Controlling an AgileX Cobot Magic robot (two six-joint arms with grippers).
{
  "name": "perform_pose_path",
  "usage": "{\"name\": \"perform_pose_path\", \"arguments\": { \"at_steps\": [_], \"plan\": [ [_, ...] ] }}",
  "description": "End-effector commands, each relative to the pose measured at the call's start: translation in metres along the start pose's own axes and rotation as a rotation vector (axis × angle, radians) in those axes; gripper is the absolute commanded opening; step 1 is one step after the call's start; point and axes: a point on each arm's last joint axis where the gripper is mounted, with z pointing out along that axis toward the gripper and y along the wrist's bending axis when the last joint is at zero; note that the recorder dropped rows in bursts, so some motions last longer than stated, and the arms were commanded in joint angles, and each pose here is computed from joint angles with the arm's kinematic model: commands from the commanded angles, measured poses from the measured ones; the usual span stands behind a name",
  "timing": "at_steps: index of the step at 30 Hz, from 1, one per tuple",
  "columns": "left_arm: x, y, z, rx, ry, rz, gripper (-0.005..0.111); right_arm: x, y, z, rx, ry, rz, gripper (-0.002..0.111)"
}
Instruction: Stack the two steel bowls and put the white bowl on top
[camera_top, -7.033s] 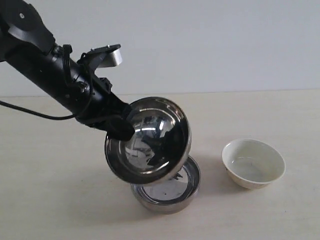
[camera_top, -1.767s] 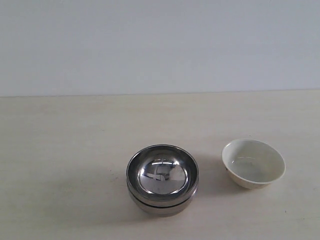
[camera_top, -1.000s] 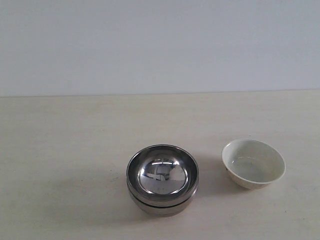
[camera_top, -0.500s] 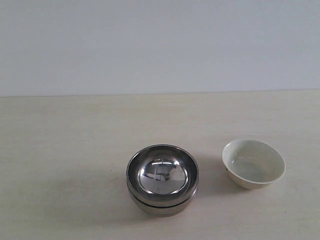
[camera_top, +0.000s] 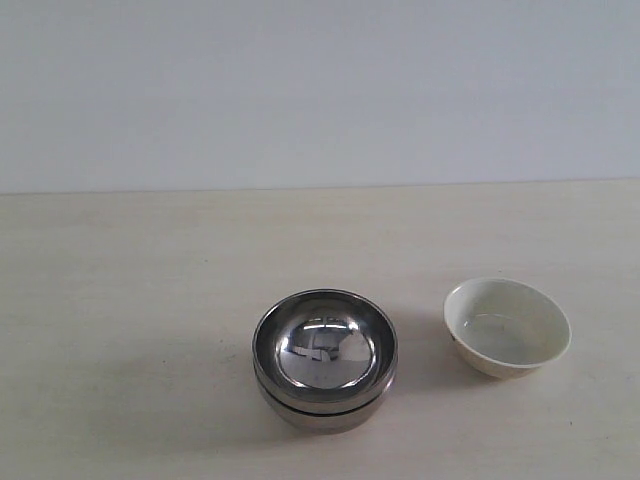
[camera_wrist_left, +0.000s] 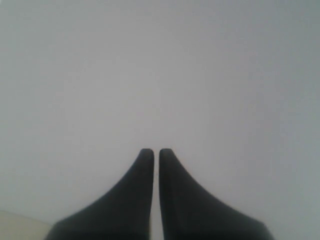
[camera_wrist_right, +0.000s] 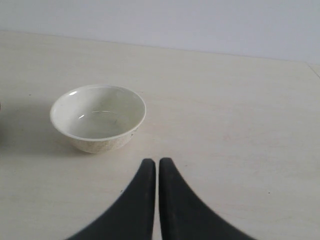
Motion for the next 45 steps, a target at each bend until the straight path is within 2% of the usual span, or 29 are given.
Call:
{"name": "perform_pose_path", "arguments": {
  "at_steps": [1,3,5,6,14,20,24,27,45],
  "plan": [
    [0.02,0.007,-0.004,-0.029,0.039,0.048,0.004,-0.001,-0.001,0.0,0.009,-0.015,-0.011,0.0],
    [0.032,0.011,-0.005,-0.034,0.071,0.072,0.004,-0.001,-0.001,0.0,0.009,-0.015,-0.011,0.0],
    [0.031,0.011,-0.005,-0.03,0.062,0.093,0.004,-0.001,-0.001,0.0,0.009,-0.015,-0.011,0.0],
    [0.035,0.013,-0.006,-0.049,0.112,0.105,0.004,-0.001,-0.001,0.0,0.009,-0.015,-0.011,0.0],
    [0.049,0.019,-0.009,-0.102,0.269,0.151,0.004,-0.001,-0.001,0.0,0.009,-0.015,-0.011,0.0],
    [0.061,0.022,-0.013,-0.096,0.422,0.295,0.004,-0.001,-0.001,0.0,0.009,-0.015,-0.011,0.0],
    [0.063,0.023,-0.015,-0.097,0.456,0.319,0.004,-0.001,-0.001,0.0,0.009,-0.015,-0.011,0.0],
    [0.069,0.025,-0.018,-0.107,0.534,0.333,0.004,-0.001,-0.001,0.0,0.009,-0.015,-0.011,0.0],
    [0.069,0.025,-0.018,-0.107,0.534,0.333,0.004,-0.001,-0.001,0.0,0.009,-0.015,-0.011,0.0]
  ]
}}
